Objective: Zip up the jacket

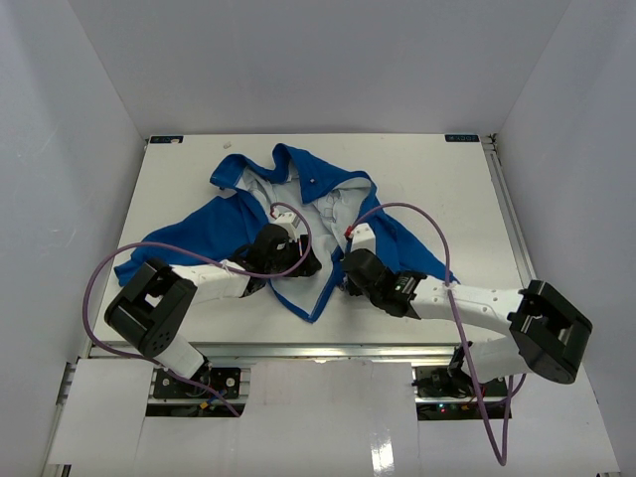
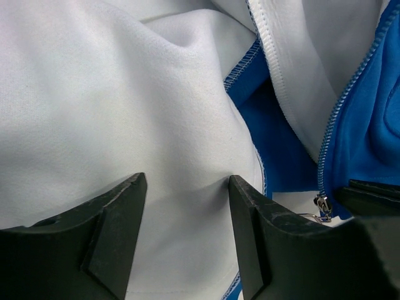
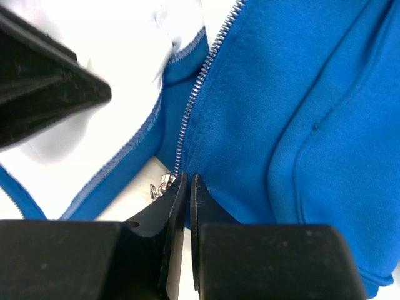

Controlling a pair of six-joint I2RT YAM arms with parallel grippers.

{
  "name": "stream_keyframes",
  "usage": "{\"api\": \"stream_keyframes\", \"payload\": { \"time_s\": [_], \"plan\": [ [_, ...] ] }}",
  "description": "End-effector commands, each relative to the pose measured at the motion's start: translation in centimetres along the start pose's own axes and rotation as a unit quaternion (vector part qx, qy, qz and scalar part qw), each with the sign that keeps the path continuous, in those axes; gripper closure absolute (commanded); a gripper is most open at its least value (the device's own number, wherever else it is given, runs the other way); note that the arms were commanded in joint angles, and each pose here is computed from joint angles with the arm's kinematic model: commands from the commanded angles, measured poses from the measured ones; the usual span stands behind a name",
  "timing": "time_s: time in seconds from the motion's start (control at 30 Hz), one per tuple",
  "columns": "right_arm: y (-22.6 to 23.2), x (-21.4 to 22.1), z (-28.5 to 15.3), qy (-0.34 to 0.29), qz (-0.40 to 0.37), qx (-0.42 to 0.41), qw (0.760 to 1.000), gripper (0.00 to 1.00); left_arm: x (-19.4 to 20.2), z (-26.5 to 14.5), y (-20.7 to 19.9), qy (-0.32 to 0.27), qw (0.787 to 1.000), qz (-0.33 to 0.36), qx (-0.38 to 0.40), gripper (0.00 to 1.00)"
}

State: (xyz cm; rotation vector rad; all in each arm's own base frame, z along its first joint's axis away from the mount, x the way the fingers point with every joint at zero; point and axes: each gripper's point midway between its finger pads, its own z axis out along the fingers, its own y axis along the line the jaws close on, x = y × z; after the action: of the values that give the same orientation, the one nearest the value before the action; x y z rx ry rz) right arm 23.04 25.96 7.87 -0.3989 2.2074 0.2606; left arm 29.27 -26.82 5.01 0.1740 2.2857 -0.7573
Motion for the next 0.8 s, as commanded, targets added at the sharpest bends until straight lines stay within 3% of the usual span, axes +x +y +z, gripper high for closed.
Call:
{"api": "stream_keyframes", "payload": {
  "time_s": [0.0,0.17,0.37,0.77],
  "plan": [
    [0.6,-0.8,-0.9,-0.026,-0.003,-0.039,0.999,0.92,-2.2,-1.3,-2.9,-0.036,0.997,0.012,0.063,0.35],
    [1.4,-0.7,-2.5,-0.062,0.003,-0.106,0.992,0.92,-2.8,-3.8,-7.3,-0.060,0.980,0.027,0.187,0.35],
    [2.1,-0.8,-3.4,-0.105,0.025,-0.152,0.982,0.92,-1.8,-4.9,-11.3,-0.024,0.949,0.025,0.312,0.36],
    [2.8,-2.1,-4.7,-0.142,0.036,-0.188,0.971,0.92,-1.2,-2.8,-11.5,0.001,0.948,0.011,0.318,0.38]
  ]
}}
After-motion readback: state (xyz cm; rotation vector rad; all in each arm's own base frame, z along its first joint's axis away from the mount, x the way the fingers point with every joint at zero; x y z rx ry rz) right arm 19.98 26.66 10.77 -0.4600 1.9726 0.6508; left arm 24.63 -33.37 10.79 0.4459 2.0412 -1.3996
